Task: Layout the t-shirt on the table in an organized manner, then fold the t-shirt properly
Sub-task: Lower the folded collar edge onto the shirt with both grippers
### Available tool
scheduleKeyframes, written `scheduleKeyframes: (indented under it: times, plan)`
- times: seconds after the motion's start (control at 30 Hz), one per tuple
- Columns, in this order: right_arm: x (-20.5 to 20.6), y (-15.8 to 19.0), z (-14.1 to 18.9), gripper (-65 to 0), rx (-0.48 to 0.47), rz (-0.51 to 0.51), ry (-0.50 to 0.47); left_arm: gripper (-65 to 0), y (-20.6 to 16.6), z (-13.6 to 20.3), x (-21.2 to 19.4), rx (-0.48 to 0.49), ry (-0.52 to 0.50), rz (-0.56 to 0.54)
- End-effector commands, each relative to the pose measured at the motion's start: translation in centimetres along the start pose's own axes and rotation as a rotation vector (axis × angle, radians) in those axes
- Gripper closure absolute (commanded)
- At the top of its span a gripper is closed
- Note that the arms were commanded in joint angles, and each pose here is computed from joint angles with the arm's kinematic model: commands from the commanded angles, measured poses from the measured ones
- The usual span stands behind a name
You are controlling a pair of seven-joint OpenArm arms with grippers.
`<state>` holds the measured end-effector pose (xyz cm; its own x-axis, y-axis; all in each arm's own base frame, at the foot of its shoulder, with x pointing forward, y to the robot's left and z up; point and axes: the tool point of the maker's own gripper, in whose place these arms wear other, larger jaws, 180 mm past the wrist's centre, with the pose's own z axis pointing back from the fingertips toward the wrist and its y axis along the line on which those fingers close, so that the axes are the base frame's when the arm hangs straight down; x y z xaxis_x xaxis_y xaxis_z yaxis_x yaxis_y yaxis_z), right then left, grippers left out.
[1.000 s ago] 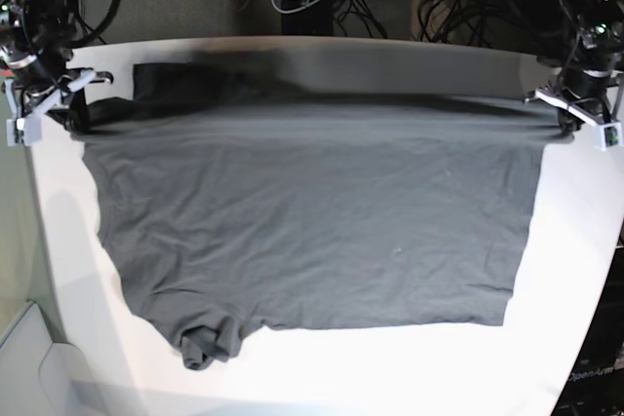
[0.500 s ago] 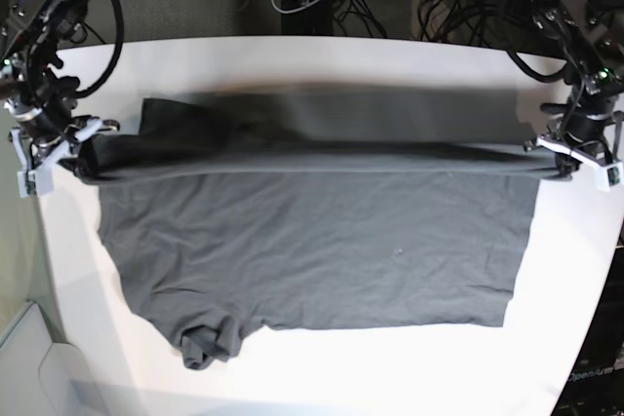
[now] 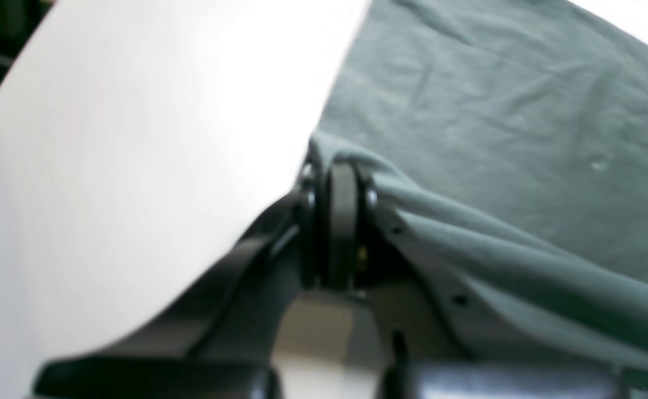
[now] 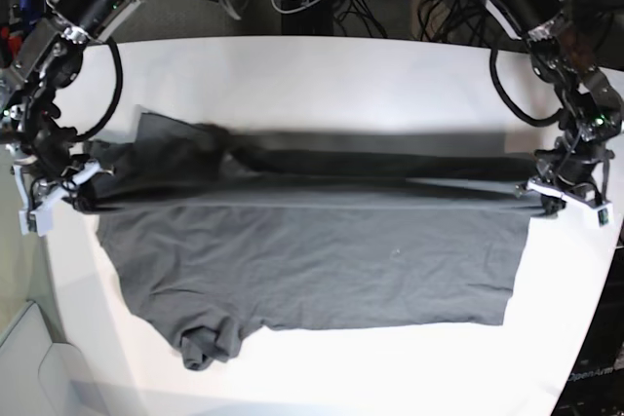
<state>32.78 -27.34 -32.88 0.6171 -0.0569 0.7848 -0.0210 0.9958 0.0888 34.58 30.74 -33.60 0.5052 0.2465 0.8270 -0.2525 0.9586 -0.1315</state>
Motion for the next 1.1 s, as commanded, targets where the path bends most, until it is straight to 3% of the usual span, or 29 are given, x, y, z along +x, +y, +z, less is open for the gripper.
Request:
scheduleKeyframes:
  times: [0.0, 0.27, 0.7, 1.07]
  plan:
    - [2.3, -0.6, 0.3, 0.0, -0.011, 0.015, -0.065, -0.2, -0.4, -0.1, 2.4, -0.007, -0.067, -0.013]
    - [3.5, 1.6, -2.0, 0.0, 0.071, 0.051, -0.075, -0.2, -0.2, -1.4, 3.9, -0.016, -0.077, 0.005]
    - [4.7, 1.0, -5.8, 0.0, 0.054, 0.037, -0.063, -0.2, 0.0, -3.7, 4.5, -0.033, -0.046, 0.05]
    - [6.5, 1.2, -6.1, 0.0, 0.058, 0.04, -0.099, -0.2, -0.3, -4.2, 5.2, -0.043, -0.05, 0.064]
